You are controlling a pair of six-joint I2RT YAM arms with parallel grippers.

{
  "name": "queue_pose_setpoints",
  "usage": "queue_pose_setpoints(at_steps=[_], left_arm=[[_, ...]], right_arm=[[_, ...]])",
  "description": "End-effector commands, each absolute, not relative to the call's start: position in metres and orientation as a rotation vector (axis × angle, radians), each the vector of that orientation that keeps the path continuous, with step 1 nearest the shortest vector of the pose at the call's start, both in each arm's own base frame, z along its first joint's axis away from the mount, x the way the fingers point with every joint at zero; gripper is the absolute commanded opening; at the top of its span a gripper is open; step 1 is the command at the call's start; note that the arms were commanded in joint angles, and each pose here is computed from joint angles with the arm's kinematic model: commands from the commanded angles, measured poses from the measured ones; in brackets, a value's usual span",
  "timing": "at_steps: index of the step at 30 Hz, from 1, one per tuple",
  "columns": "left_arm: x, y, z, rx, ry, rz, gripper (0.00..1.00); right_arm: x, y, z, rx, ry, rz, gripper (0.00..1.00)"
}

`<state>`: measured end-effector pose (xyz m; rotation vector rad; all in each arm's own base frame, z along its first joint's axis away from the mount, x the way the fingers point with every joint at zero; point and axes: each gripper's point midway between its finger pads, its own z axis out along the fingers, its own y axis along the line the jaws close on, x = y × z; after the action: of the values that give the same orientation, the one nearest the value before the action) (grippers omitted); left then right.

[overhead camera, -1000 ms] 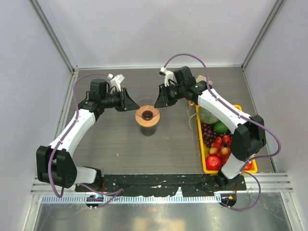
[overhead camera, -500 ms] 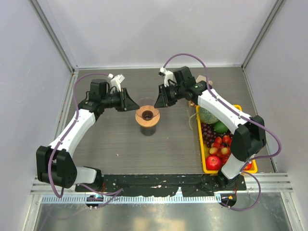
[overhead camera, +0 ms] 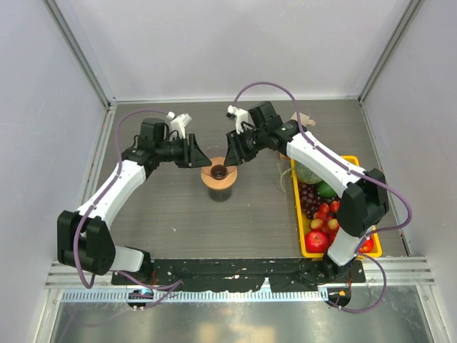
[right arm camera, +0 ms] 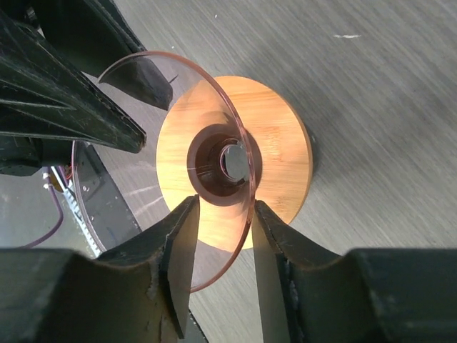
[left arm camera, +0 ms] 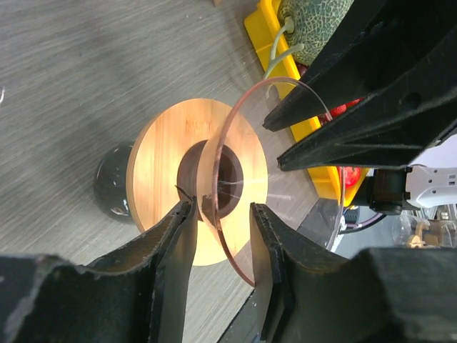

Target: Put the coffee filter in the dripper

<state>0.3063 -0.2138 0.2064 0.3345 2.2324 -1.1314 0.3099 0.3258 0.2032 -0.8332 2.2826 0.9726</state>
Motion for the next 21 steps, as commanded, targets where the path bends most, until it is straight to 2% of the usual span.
queue_pose_setpoints(at_steps=[1,4,6,9,11,14,16,21], left_arm=[[0.297,-0.21,0.185,0.338,2.342,-1.09,0.44],[0.298,-0.211,0.188,0.342,2.335,-1.089,0.52],[0.297,-0.211,0.19,0.345,2.333,-1.092,0.57],[0.3,-0.21,0.197,0.347,2.317,-1.084,0.67],[0.301,-0.21,0.2,0.348,2.309,-1.082,0.7],[0.303,-0.211,0.207,0.354,2.293,-1.083,0.75],[0.305,-0.212,0.215,0.364,2.274,-1.079,0.77],[0.311,-0.211,0.244,0.384,2.184,-1.068,0.95]], right_arm=[[0.3,0.328,0.203,-0.89,2.3,0.972,0.46],[0.302,0.328,0.21,-0.888,2.285,0.979,0.48],[0.302,0.328,0.216,-0.888,2.27,0.989,0.57],[0.302,0.329,0.222,-0.89,2.257,0.998,0.61],[0.304,0.329,0.224,-0.886,2.251,1.0,0.67],[0.305,0.329,0.23,-0.881,2.241,1.008,0.69],[0.308,0.328,0.238,-0.875,2.222,1.017,0.74],[0.316,0.321,0.269,-0.862,2.137,1.018,0.83]])
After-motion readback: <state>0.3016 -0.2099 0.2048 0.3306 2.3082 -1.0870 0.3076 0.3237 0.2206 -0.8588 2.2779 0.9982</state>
